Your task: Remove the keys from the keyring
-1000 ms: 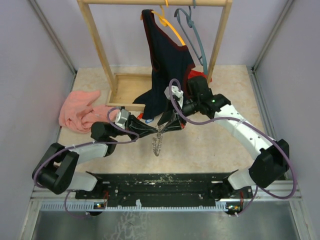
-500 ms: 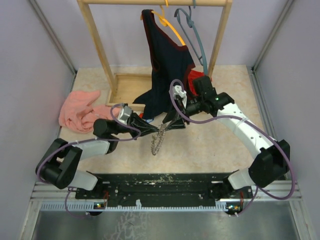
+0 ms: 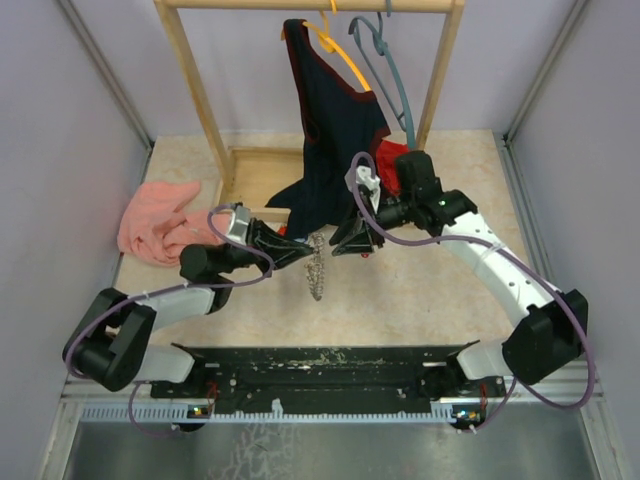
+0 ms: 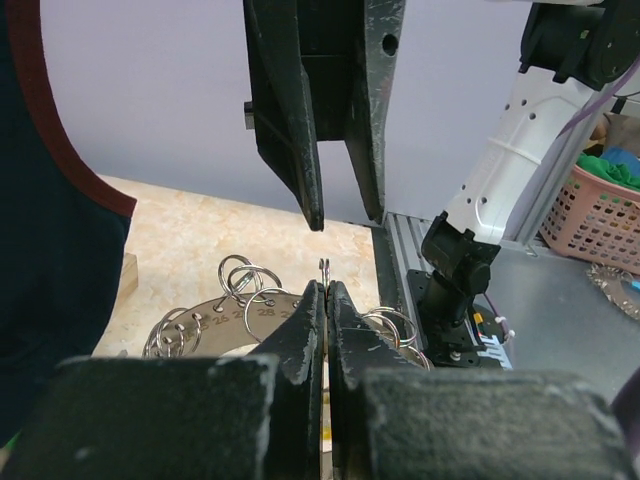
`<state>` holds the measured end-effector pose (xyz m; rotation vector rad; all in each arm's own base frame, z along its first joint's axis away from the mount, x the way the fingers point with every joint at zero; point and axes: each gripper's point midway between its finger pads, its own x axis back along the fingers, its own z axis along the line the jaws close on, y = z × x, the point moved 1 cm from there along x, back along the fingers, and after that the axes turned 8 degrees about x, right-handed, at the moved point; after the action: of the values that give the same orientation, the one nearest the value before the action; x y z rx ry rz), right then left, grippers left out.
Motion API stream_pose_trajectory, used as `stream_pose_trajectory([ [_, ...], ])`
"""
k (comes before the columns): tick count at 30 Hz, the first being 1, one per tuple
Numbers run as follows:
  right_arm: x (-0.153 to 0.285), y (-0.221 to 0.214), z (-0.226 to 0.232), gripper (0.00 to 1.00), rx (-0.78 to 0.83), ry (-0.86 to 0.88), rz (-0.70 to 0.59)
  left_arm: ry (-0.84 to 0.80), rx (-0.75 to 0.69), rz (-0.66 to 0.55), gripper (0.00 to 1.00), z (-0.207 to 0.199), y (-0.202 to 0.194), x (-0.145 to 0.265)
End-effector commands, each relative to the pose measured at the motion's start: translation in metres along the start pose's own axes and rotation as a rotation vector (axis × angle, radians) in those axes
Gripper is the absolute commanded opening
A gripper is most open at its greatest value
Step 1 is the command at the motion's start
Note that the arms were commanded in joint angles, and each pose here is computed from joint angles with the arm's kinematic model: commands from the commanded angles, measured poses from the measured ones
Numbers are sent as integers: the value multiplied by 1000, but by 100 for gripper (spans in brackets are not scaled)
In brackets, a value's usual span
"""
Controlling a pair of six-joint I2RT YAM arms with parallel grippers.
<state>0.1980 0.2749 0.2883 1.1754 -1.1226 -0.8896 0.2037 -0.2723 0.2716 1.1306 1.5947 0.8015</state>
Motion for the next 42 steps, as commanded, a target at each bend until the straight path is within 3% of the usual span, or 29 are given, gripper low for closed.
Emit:
stream_pose_trajectory([
  [1,4,11,0,27,-1,-1,-71,-92,-233,-174,0,-35,43,2],
  [10,-7,-10,-10,25,-72,-8,-164,-138,-308,-140,0,-42,42,2],
  [16,-10,-12,-4,39,-74,-6,-242,-158,-327,-125,0,-43,42,0],
  [21,-7,-1,10,46,18,15,-302,-198,-401,-84,0,-46,35,0],
  [31,-12,-25,-5,45,-58,24,-183,-270,-655,-58,0,-58,33,3],
  [35,-16,-36,-8,45,44,-1,-57,-286,-681,-49,0,-60,32,4],
  [42,-26,-31,7,44,79,66,-71,-289,-674,-66,0,-63,37,1],
])
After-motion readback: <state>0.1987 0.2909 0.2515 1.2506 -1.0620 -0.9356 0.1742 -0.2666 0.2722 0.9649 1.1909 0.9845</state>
